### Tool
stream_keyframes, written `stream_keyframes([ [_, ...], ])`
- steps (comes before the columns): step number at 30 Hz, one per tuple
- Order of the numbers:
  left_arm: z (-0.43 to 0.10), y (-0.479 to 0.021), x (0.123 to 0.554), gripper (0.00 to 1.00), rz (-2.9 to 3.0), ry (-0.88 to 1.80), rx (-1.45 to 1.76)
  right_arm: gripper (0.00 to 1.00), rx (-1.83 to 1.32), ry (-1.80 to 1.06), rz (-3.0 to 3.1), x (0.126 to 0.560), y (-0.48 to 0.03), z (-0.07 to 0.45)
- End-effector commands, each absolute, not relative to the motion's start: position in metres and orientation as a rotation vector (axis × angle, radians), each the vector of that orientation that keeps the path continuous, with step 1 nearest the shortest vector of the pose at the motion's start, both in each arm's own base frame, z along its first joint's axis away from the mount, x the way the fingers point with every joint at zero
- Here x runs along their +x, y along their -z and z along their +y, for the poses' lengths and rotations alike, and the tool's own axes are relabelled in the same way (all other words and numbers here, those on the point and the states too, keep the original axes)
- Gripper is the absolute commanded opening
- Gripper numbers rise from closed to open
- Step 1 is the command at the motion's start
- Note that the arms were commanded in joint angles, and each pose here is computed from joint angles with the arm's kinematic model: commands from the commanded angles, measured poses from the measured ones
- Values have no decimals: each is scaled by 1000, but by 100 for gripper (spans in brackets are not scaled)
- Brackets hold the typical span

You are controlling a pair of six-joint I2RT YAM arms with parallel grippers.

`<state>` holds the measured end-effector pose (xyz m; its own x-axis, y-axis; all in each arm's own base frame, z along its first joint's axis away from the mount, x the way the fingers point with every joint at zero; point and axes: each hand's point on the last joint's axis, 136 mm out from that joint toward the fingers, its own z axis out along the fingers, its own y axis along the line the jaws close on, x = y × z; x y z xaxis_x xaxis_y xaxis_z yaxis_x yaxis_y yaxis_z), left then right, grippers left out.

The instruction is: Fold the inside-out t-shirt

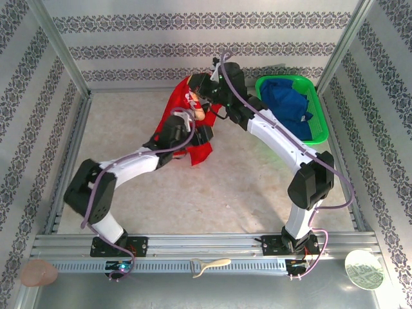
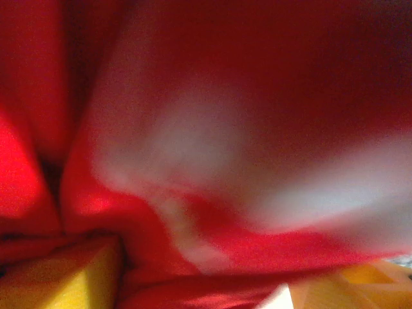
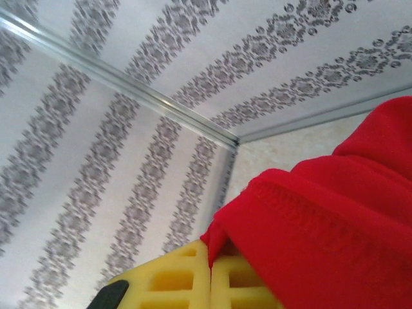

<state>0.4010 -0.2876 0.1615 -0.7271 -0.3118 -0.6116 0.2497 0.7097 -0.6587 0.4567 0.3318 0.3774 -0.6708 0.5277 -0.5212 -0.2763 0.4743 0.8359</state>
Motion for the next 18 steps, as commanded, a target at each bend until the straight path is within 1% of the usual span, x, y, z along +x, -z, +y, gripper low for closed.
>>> stream_keyframes([
  [1, -274, -111, 384, 67, 2276, 845, -60, 0, 237, -1493, 1625, 446, -475, 305],
  [4, -251, -99, 365, 70, 2287, 803, -68, 0, 220, -1527, 1590, 442, -491, 296],
  [6, -233, -110, 355, 72, 2260, 799, -81, 0, 197, -1544, 1578, 436, -496, 291],
  [8, -216, -142, 347, 76, 2187, 825, -98, 0, 128, -1583, 1587, 428, -497, 290],
  [12, -194, -228, 331, 84, 2011, 813, -44, 0, -8, -1646, 1594, 411, -493, 286],
  [14, -186, -269, 330, 88, 1938, 781, -10, 0, -51, -1650, 1618, 403, -485, 284],
  [16, -189, -294, 336, 89, 1902, 771, 42, 0, -63, -1641, 1631, 399, -478, 283],
  [18, -196, -307, 346, 90, 1897, 752, 87, 0, -71, -1647, 1647, 395, -471, 284],
])
